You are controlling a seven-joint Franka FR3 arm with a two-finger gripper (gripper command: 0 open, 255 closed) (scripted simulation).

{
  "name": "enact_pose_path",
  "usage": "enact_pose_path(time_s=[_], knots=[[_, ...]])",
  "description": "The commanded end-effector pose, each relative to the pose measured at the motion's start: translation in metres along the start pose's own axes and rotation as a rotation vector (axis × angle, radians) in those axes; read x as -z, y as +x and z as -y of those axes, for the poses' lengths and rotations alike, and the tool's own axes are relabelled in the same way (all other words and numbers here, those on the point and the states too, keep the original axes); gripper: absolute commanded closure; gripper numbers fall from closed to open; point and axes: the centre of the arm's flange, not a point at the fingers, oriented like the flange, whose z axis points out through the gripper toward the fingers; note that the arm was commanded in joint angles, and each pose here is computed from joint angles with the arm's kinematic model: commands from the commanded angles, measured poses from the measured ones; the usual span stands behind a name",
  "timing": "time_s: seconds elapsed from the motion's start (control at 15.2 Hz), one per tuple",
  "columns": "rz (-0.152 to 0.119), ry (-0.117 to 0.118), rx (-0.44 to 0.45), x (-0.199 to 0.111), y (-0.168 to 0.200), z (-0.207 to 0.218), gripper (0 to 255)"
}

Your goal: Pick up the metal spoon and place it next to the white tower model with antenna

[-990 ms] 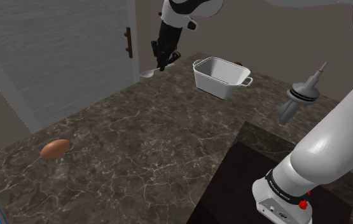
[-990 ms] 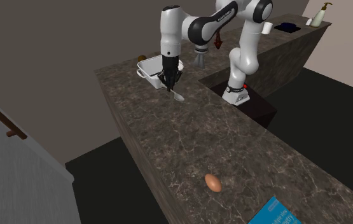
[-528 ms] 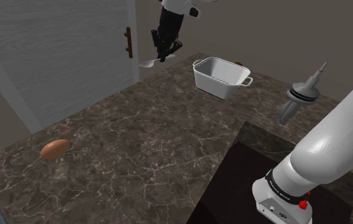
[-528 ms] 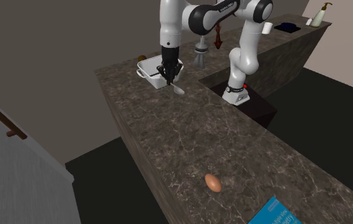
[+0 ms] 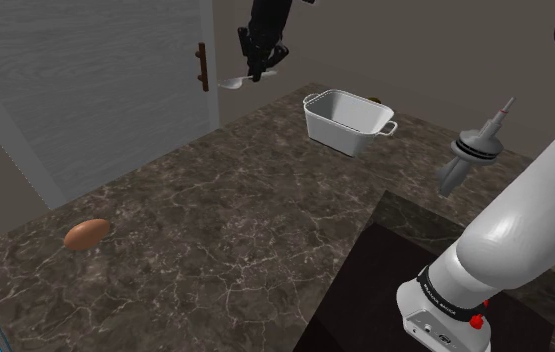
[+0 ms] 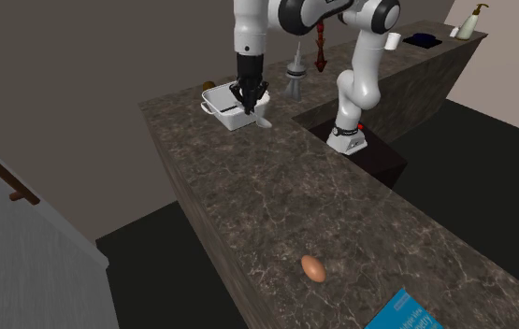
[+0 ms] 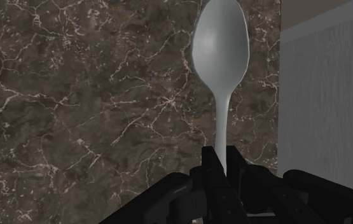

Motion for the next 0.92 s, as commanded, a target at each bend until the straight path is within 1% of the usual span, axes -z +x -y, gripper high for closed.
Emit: enact_pose_path(time_s=[0.0,0.86], knots=[[0.000,0.000,0.000,0.011,-0.002,0.002,255],[0.000,0.000,0.000,0.078,-0.012,0.012,255]])
